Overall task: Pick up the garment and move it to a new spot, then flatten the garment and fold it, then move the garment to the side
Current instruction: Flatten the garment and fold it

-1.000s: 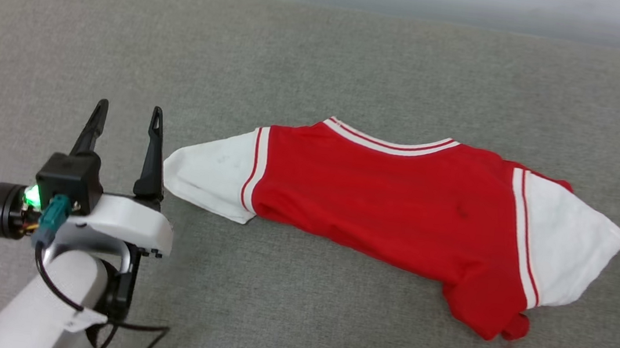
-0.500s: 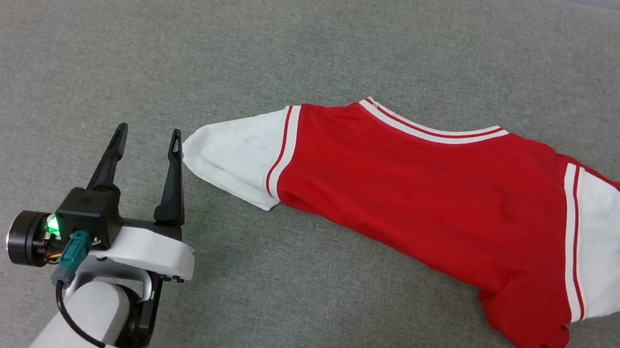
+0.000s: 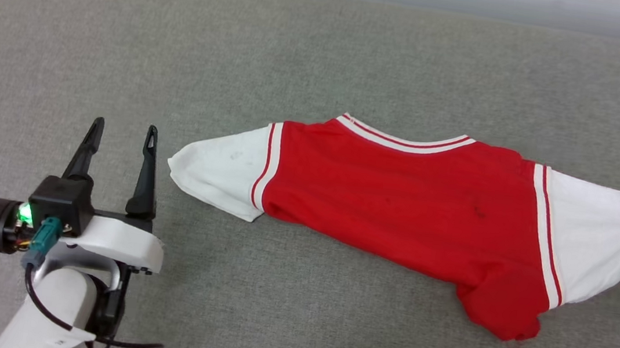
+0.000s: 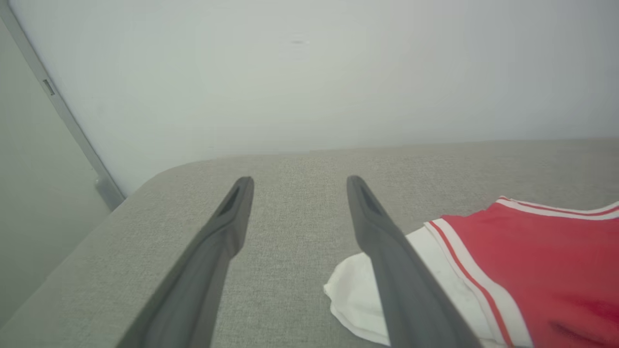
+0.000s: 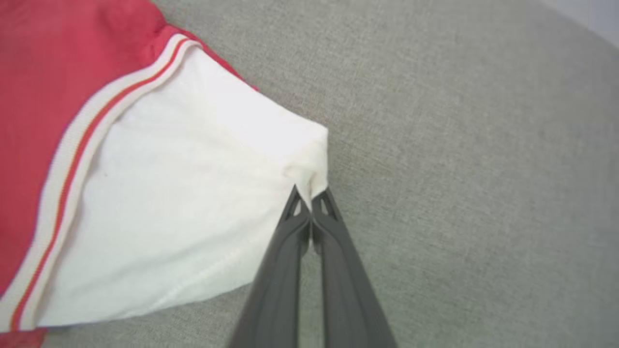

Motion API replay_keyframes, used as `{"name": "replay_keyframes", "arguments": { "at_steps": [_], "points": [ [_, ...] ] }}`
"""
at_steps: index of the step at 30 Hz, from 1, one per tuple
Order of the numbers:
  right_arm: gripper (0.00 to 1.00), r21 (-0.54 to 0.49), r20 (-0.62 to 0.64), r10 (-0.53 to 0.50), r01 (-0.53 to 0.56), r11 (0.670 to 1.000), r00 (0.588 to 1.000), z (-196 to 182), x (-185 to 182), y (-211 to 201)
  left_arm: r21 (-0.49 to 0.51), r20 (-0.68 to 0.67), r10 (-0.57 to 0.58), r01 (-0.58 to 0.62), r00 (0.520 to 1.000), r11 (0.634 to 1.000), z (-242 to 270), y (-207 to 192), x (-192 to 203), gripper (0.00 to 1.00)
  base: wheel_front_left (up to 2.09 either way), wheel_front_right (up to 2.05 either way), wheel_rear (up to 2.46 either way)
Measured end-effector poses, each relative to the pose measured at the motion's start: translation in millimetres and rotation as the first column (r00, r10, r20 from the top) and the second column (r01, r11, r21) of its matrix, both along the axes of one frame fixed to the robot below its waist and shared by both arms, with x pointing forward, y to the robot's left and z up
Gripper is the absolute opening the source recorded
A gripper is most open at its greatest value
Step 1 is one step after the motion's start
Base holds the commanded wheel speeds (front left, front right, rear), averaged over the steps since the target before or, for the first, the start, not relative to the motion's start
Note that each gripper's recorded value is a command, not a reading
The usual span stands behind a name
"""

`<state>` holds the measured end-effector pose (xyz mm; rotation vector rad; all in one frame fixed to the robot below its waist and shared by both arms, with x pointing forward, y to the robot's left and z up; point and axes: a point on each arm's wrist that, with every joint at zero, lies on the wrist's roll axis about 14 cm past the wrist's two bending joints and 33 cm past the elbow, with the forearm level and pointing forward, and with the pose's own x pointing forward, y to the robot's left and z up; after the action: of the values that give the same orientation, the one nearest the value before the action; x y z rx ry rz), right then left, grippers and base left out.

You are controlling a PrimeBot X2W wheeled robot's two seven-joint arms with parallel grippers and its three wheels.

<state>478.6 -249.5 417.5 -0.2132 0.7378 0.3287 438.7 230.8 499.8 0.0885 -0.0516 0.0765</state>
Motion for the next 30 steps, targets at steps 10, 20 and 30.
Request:
{"name": "replay_keyframes", "arguments": {
  "at_steps": [10, 20, 30],
  "points": [
    [0.00, 0.032, 0.122, -0.111, 0.108, 0.994, 0.986, 39.1, -29.5, -46.0, 0.078, 0.044, -0.179, 0.176, 0.983, 0.981, 39.1, -23.8, 33.6, 1.00, 0.00, 0.00, 0.00],
    [0.00, 0.051, 0.110, -0.159, 0.154, 0.987, 0.981, 30.1, -52.6, -56.5, 0.117, -0.189, -0.333, 0.357, 0.924, 0.927, 45.3, -52.0, 83.6, 1.00, 0.00, 0.00, 0.00],
    [0.00, 0.051, 0.084, -0.172, 0.168, 0.984, 0.981, 22.1, -55.8, -54.8, 0.001, -0.678, -0.319, 0.434, 0.662, 0.901, -26.6, -67.5, 87.6, 1.00, 0.00, 0.00, 0.00]
  ]
}}
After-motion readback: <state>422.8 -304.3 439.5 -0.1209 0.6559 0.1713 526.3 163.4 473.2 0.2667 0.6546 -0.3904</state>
